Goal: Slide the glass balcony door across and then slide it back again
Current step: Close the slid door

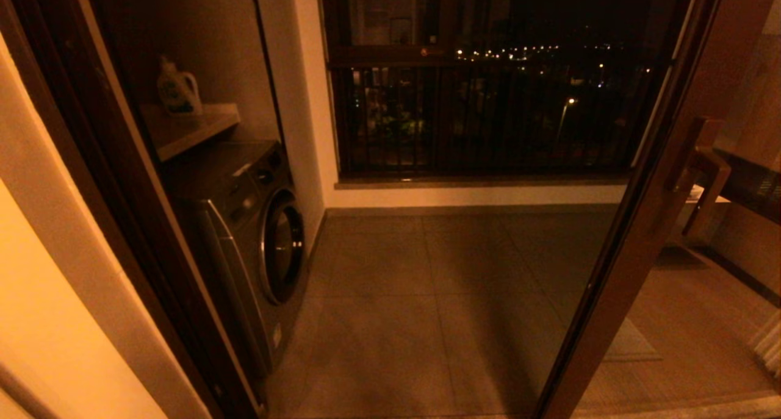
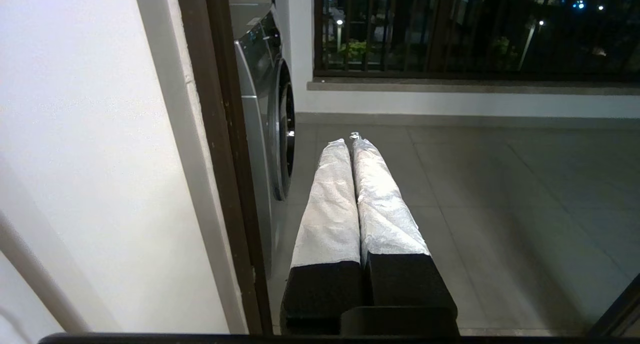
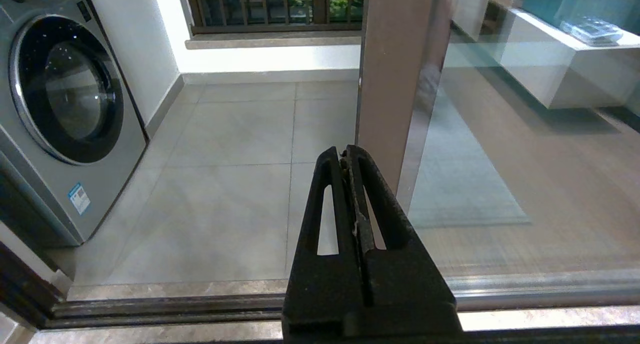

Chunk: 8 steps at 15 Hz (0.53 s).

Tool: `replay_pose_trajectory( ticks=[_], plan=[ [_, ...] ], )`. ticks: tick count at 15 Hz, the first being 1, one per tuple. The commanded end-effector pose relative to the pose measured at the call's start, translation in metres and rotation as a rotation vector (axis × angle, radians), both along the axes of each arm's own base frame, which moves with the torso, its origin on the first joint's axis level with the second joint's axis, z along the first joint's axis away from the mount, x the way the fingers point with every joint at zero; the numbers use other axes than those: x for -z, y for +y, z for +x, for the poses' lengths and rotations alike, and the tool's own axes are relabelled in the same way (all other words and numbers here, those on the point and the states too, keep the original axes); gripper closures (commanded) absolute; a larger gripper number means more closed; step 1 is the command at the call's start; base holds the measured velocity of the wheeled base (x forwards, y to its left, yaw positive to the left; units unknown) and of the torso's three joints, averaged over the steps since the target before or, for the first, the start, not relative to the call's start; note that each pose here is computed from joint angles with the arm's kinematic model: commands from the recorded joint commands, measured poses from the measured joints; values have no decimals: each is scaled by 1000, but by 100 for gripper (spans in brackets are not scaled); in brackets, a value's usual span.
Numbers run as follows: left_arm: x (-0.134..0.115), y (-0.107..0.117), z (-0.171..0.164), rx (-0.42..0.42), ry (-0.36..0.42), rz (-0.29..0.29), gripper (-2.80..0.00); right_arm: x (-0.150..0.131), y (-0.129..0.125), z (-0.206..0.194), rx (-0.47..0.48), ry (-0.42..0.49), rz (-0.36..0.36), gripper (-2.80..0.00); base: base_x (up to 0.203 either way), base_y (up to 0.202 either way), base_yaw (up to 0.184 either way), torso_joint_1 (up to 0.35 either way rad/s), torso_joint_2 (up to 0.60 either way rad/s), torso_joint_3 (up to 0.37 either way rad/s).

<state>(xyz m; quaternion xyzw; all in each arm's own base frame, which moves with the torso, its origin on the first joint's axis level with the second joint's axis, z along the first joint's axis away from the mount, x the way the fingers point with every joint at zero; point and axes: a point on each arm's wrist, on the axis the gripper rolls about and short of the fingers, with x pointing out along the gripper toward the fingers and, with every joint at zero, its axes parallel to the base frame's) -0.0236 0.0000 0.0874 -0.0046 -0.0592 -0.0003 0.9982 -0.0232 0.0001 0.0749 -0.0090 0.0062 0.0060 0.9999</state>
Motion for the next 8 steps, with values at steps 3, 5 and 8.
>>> replay_pose_trajectory(
  ticks=[3, 5, 8],
  plan=[
    [11, 0, 3, 0, 40, 0, 0, -1, 0, 0, 2, -11, -8, 0, 0, 0, 0, 0, 0, 0],
    [11, 0, 3, 0, 40, 0, 0, -1, 0, 0, 6, -13, -53, 0, 0, 0, 0, 0, 0, 0],
    [11, 0, 3, 0, 40, 0, 0, 0, 0, 0, 9, -8, -28, 0, 0, 0, 0, 0, 0, 0]
  ],
)
